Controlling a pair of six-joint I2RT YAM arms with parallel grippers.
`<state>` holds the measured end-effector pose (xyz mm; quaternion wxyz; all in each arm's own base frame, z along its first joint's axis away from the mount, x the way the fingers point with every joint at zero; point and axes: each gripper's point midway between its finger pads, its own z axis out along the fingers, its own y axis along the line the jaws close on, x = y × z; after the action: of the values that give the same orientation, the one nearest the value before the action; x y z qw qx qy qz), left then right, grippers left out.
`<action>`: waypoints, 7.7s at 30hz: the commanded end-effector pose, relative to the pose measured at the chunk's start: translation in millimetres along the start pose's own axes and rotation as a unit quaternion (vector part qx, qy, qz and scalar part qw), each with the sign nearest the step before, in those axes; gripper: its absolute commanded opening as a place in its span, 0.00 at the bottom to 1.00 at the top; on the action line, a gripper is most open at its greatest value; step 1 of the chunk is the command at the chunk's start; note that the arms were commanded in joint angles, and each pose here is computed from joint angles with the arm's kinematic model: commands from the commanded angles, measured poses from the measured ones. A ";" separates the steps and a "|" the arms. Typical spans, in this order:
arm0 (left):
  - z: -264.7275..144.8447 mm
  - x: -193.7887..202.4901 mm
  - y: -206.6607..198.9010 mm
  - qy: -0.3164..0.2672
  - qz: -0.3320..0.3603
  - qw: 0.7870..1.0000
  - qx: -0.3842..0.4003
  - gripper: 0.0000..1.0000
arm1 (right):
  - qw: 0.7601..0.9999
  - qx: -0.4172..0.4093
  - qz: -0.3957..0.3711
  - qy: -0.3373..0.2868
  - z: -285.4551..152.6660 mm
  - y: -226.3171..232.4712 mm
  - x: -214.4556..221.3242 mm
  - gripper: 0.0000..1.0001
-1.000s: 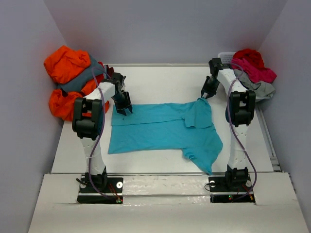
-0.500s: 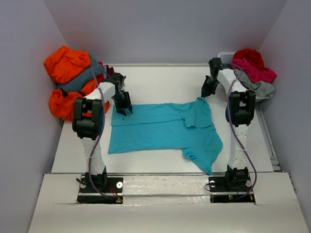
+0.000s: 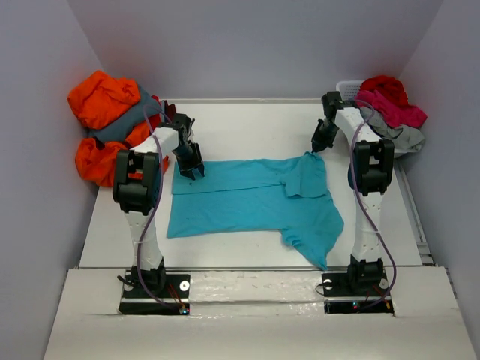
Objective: Fold and stack the t-shirts
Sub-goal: Fold the flattened T-shirt at the center of the board.
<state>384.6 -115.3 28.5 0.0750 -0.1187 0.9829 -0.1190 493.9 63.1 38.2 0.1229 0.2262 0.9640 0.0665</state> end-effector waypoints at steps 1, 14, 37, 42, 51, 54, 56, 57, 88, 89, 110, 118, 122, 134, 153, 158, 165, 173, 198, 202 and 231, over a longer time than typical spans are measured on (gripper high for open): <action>-2.9 5.1 4.0 0.004 0.004 1.000 -0.009 0.49 | 0.999 0.030 0.022 -0.034 -28.2 -15.1 -14.9 0.07; -0.9 8.3 9.1 0.008 -0.010 1.000 -0.012 0.47 | 0.996 0.051 0.053 -0.046 -46.0 -52.9 -30.3 0.07; -5.6 2.5 12.4 0.001 -0.021 1.000 -0.009 0.46 | 0.998 0.045 0.033 -0.028 -59.3 -61.2 -23.7 0.50; -6.8 -1.1 12.8 -0.006 -0.020 1.000 -0.012 0.45 | 0.998 0.033 0.030 -0.047 -81.6 -57.1 -26.5 0.60; 0.3 -4.2 9.7 -0.006 -0.027 1.000 -0.004 0.45 | 1.000 -0.004 -0.003 -0.015 -98.2 -37.0 20.2 0.59; 2.3 -8.1 7.6 -0.006 -0.030 1.000 -0.002 0.46 | 1.000 -0.021 -0.019 0.005 -100.5 -29.7 42.8 0.58; 0.3 -13.8 4.1 -0.011 -0.029 1.000 0.002 0.46 | 0.999 -0.030 -0.037 0.016 -100.8 -22.7 57.1 0.58; 0.4 -15.1 3.8 -0.011 -0.030 0.999 0.001 0.46 | 0.998 -0.028 -0.044 0.029 -96.8 -22.1 69.5 0.57; -9.6 -33.1 6.8 -0.026 -0.035 0.999 0.006 0.46 | 0.988 0.039 -0.031 0.147 -33.2 -77.3 174.5 0.48; -9.9 -32.8 6.9 -0.026 -0.035 0.999 0.006 0.46 | 0.988 0.042 -0.030 0.147 -32.4 -78.7 175.3 0.48; -6.5 -35.7 25.8 -0.017 -0.052 0.998 0.006 0.46 | 0.985 0.108 -0.007 0.131 -51.5 -107.7 187.5 0.49; -9.5 -37.5 24.8 -0.021 -0.047 0.999 0.007 0.46 | 0.996 0.031 -0.015 0.082 -80.0 -70.9 156.2 0.49; -15.5 -40.8 25.3 -0.030 -0.044 0.999 0.002 0.46 | 0.999 -0.003 -0.020 0.028 -115.1 -48.9 125.1 0.49; -11.0 -43.6 14.2 -0.024 -0.031 0.999 0.011 0.46 | 0.999 -0.025 -0.013 -0.018 -117.1 -14.0 68.1 0.49; 12.4 -30.3 -16.4 0.015 0.013 0.999 0.037 0.46 | 0.999 -0.027 -0.025 -0.027 -67.2 16.5 12.6 0.48; 20.3 -30.8 -14.3 0.022 -0.001 0.999 0.029 0.47 | 0.999 -0.024 -0.030 0.012 -49.6 10.9 30.4 0.48; 11.9 -42.9 -8.4 -0.001 -0.015 1.000 0.010 0.48 | 0.998 -0.010 -0.047 0.030 -43.8 -1.8 44.9 0.48; 5.3 -58.7 11.9 -0.018 -0.069 0.997 0.013 0.49 | 0.996 0.019 -0.044 0.079 -19.8 -15.1 63.2 0.48; 16.3 -103.5 30.1 -0.032 -0.089 0.995 0.014 0.50 | 0.996 -0.027 -0.054 0.070 13.2 24.0 20.0 0.48; 22.5 -111.4 30.5 -0.038 -0.090 0.995 0.013 0.50 | 0.997 -0.043 -0.052 0.046 11.7 34.0 6.6 0.48; -48.8 -104.7 -24.1 -0.102 -0.020 0.994 0.026 0.55 | 0.991 0.009 -0.037 -0.127 -81.4 21.1 -57.2 0.50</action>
<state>494.6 -77.8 81.7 0.1760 -0.1847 0.9584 -0.1277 524.0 69.7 146.2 0.2502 0.1678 0.9509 0.0709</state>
